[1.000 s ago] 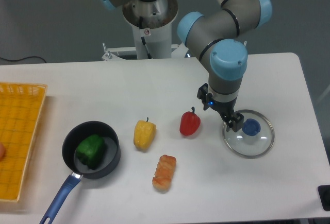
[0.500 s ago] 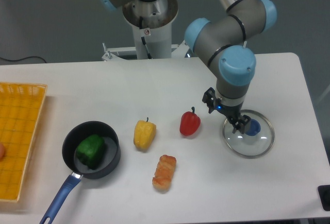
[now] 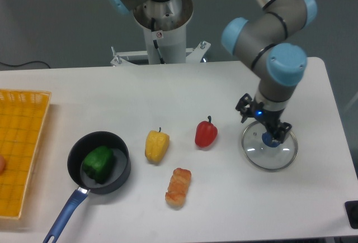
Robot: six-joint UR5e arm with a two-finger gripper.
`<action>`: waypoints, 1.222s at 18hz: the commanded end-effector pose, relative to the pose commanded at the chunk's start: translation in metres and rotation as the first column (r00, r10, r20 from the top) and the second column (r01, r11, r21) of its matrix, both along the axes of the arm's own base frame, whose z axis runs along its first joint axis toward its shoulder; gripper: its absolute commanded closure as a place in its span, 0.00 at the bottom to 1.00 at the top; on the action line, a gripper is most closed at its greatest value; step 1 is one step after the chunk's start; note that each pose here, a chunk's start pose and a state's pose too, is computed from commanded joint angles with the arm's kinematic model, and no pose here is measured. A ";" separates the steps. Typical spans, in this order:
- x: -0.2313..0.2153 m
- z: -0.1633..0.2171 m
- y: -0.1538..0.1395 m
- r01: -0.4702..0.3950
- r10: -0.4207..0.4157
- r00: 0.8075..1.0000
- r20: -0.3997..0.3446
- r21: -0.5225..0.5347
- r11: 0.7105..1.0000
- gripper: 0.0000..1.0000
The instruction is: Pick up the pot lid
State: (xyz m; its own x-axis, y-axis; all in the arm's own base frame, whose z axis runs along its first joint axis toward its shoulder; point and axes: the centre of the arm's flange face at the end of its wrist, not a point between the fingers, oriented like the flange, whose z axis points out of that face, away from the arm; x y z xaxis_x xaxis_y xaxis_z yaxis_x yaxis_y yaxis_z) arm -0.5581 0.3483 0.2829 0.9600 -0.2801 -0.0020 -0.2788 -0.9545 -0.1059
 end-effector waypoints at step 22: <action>-0.016 -0.047 -0.011 -0.050 0.050 0.999 0.014 -0.010 0.999 0.00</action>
State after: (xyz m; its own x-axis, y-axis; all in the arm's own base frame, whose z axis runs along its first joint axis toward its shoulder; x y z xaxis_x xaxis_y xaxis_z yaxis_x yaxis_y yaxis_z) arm -0.5741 0.3375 0.2362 0.9727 -0.2315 0.0143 -0.2289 -0.9683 -0.1003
